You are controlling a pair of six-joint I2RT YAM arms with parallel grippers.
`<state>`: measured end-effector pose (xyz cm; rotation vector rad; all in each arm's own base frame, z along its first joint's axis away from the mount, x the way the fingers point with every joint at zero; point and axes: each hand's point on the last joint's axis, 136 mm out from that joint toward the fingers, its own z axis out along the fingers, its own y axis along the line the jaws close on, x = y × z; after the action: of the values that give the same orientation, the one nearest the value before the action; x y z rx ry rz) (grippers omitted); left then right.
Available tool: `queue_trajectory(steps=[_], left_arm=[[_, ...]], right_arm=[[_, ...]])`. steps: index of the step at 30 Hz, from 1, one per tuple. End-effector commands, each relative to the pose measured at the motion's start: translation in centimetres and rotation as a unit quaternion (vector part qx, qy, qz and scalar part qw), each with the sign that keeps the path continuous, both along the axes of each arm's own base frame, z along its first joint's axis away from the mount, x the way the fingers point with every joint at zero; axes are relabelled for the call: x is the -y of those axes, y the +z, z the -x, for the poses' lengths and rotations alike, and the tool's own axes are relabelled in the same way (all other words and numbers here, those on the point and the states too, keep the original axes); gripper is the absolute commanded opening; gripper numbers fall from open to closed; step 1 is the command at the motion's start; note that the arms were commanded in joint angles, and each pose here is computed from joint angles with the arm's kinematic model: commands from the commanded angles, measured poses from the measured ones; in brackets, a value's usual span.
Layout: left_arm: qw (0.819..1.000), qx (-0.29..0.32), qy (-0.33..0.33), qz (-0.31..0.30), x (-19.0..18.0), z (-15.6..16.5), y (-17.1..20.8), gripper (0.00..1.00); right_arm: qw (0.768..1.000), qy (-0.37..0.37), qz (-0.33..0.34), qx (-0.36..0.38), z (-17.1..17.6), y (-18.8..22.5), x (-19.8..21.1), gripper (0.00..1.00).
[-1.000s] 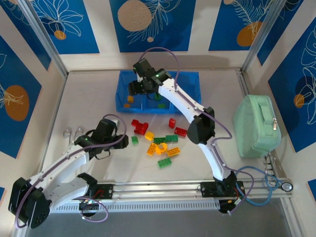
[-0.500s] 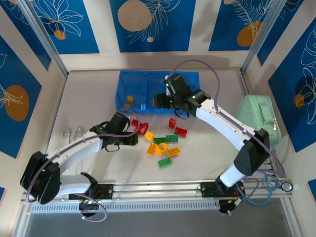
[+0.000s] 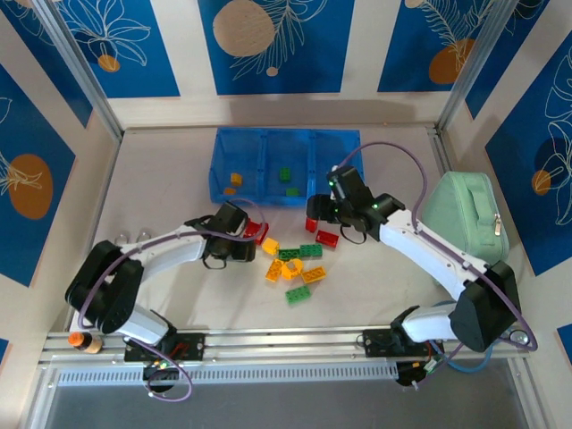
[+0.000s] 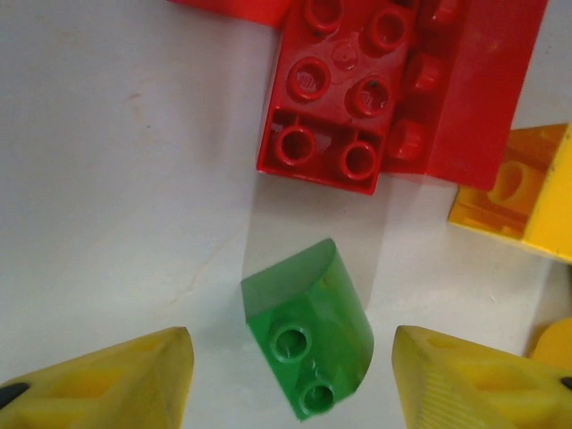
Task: Sort the legos into containers by color
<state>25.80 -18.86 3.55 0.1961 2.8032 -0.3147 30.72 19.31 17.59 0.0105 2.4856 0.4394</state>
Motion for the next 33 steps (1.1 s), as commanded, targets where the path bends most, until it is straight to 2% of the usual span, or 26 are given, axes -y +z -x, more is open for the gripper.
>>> queue_trajectory(steps=[1,6,10,12,15,19,26,33], left_arm=[[1.0,0.005,-0.002,0.005,1.2,-0.8,0.0,0.55],[1.0,-0.003,-0.005,-0.017,1.4,-0.6,-0.9,0.45],[1.0,-0.003,-0.003,-0.023,1.3,-0.5,-0.9,0.27],[1.0,0.001,-0.003,-0.024,1.4,-0.6,-0.5,0.23],[1.0,0.02,0.004,-0.019,1.5,-1.2,1.1,0.22],[0.998,0.065,0.0,-0.001,2.4,-3.1,5.3,0.22],[0.99,0.138,-0.033,0.013,6.0,-8.7,11.9,0.24],[0.988,0.15,-0.045,0.016,10.3,-15.9,12.6,0.26]], right_arm=[[1.0,-0.018,-0.019,0.006,0.2,0.2,0.7,0.65],[0.999,-0.028,-0.022,0.003,0.7,-0.4,1.7,0.64],[0.999,-0.037,-0.028,0.001,0.9,-0.8,2.5,0.64],[0.999,-0.04,-0.032,0.001,0.9,-0.8,2.7,0.63],[0.998,-0.042,-0.036,-0.001,0.9,-1.1,2.9,0.63],[0.998,-0.044,-0.036,-0.005,1.0,-1.4,3.0,0.63],[0.997,-0.058,-0.032,-0.028,2.5,-3.1,3.9,0.63],[0.996,-0.073,-0.037,-0.041,5.6,-4.3,5.5,0.63]])
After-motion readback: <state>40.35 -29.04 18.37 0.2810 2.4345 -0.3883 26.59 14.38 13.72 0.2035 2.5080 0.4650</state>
